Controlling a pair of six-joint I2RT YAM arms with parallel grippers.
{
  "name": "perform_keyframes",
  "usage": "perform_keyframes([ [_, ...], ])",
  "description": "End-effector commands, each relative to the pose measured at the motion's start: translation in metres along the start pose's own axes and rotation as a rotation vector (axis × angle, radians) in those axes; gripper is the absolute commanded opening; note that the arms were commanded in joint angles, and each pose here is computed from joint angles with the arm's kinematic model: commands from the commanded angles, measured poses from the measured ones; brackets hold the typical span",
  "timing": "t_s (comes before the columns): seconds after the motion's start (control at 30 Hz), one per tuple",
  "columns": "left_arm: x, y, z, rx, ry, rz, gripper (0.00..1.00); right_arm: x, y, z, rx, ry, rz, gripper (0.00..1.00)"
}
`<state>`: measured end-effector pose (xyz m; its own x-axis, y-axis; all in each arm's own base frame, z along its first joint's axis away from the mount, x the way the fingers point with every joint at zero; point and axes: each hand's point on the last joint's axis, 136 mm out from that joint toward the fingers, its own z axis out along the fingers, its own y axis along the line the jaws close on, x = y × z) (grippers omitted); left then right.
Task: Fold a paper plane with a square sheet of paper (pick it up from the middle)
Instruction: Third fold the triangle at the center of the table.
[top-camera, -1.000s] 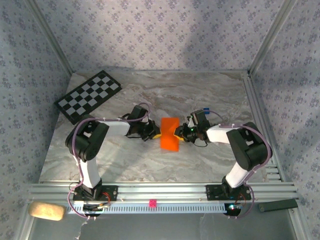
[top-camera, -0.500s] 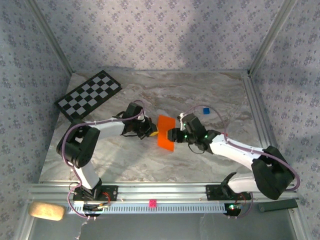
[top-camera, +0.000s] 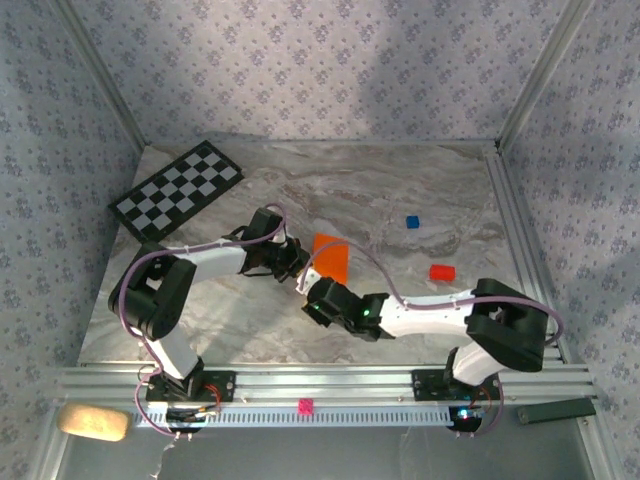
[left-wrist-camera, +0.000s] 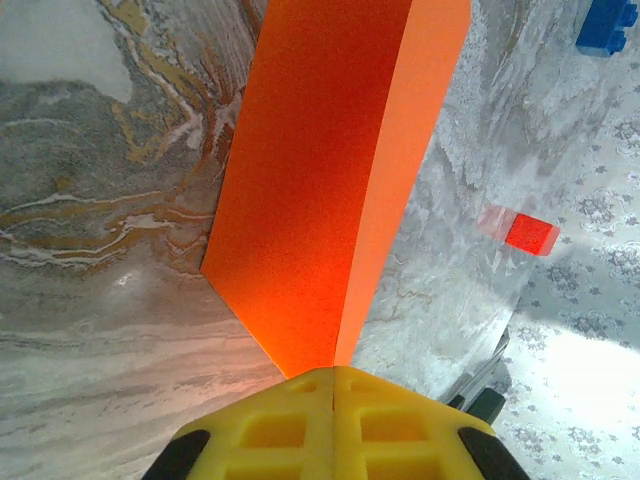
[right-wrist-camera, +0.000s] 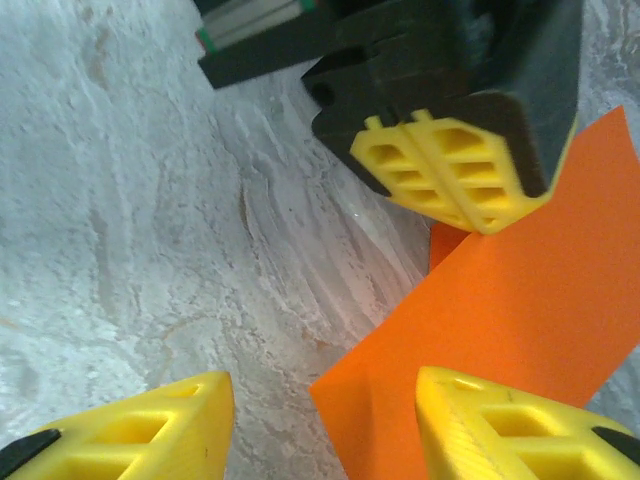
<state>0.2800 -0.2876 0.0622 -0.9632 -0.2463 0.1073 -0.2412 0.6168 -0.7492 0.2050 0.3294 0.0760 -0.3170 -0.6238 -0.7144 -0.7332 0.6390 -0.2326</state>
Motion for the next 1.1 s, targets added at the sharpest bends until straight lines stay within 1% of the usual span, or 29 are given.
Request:
perform_keyframes([
  [0.0,0.002,-0.001,-0.006,0.008,-0.007,-0.004,0.06,-0.013,-0.019,0.002,0.176,-0.022,-0.072,0.52],
  [0.07,0.002,-0.001,-0.006,0.005,-0.008,-0.005,0.06,-0.008,-0.018,0.004,0.193,-0.004,-0.100,0.52],
  [0.17,0.002,-0.002,-0.006,0.006,-0.009,-0.004,0.06,-0.004,-0.016,0.005,0.202,0.007,-0.114,0.48],
  [0.5,0.001,-0.002,-0.007,0.001,-0.011,-0.005,0.06,0.002,-0.016,0.003,0.200,0.020,-0.077,0.29],
  [0.57,0.002,-0.002,-0.007,0.001,-0.012,-0.004,0.06,0.003,-0.017,0.003,0.201,0.025,-0.073,0.24],
  [0.87,0.000,-0.003,-0.008,-0.002,-0.017,0.001,0.06,0.009,-0.020,0.001,0.208,0.045,-0.057,0.10],
  [0.93,0.000,-0.003,-0.008,-0.003,-0.018,0.001,0.07,0.009,-0.018,0.001,0.202,0.046,-0.054,0.06],
  [1.03,0.000,-0.003,-0.009,-0.004,-0.020,0.002,0.09,0.008,-0.018,0.002,0.197,0.044,-0.043,0.04],
  [1.07,0.000,-0.003,-0.009,-0.005,-0.021,0.004,0.11,0.008,-0.018,0.002,0.193,0.045,-0.040,0.03],
])
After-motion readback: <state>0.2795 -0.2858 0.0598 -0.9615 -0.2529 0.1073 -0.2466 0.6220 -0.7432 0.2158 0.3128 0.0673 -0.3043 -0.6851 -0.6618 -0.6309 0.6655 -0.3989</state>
